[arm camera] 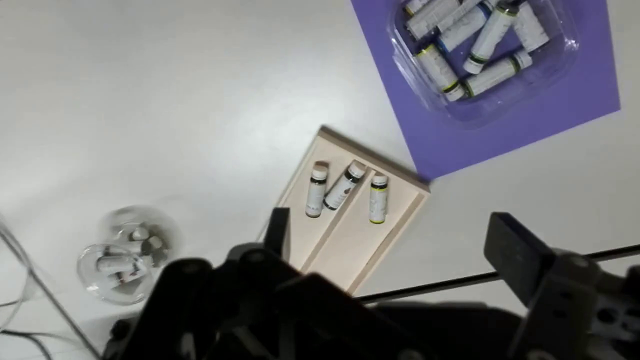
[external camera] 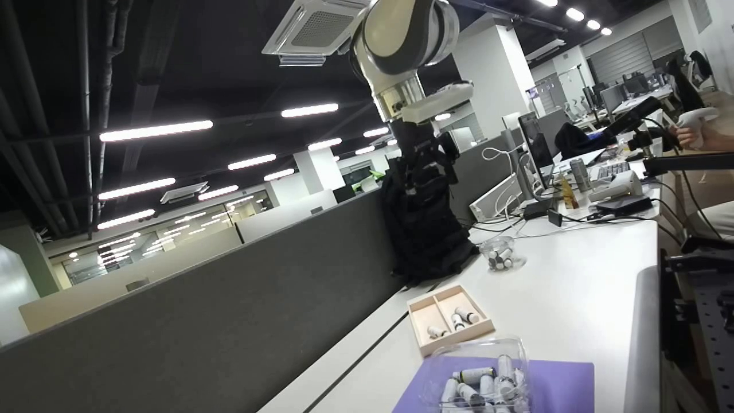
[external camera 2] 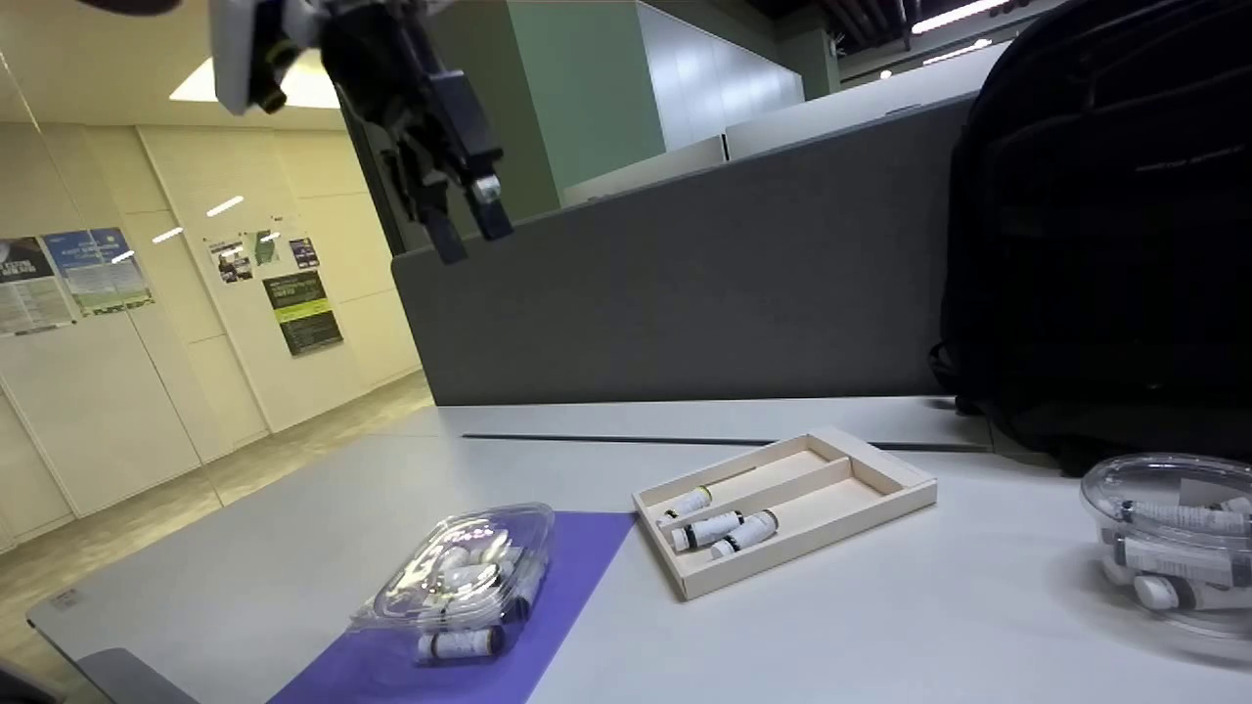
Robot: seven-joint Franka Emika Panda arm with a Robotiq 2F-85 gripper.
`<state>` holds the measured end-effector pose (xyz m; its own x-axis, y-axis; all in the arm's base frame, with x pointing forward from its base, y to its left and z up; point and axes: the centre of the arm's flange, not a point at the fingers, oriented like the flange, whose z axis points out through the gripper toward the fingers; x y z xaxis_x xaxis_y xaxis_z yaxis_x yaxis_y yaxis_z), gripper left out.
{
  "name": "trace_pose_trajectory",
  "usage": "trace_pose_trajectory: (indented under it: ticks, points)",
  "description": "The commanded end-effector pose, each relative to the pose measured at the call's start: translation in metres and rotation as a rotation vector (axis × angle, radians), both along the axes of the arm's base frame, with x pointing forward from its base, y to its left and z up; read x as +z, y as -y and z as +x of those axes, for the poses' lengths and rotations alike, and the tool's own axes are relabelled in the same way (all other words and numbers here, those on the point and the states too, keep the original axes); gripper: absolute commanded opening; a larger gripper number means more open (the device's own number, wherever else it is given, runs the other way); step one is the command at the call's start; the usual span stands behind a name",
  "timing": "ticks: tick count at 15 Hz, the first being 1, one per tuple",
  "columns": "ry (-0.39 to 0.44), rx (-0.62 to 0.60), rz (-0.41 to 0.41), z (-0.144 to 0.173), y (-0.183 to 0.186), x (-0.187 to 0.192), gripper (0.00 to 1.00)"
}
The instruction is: Remove the bottle from the top part of the segment tray and put it on the purple mat
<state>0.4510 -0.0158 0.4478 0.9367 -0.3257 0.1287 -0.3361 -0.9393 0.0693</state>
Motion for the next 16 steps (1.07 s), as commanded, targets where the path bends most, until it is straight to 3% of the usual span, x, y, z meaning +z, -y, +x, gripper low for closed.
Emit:
trace_pose_trajectory:
  ticks: [1, 5, 6, 7, 11, 16]
  points:
    - [-0.028, 0.130, 0.143, 0.063, 0.019, -0.045, 1.00]
    - [-0.100, 0.362, 0.162, 0.107, 0.039, -0.082, 1.00]
    - [-0.141, 0.322, 0.150, 0.110, 0.042, -0.083, 1.00]
    - [-0.089, 0.309, 0.152, 0.079, 0.033, -0.090, 1.00]
    - [-0.130, 0.313, 0.157, 0.098, 0.039, -0.097, 1.00]
    - [-0.111, 0.179, 0.099, 0.136, 0.061, -0.131, 1.00]
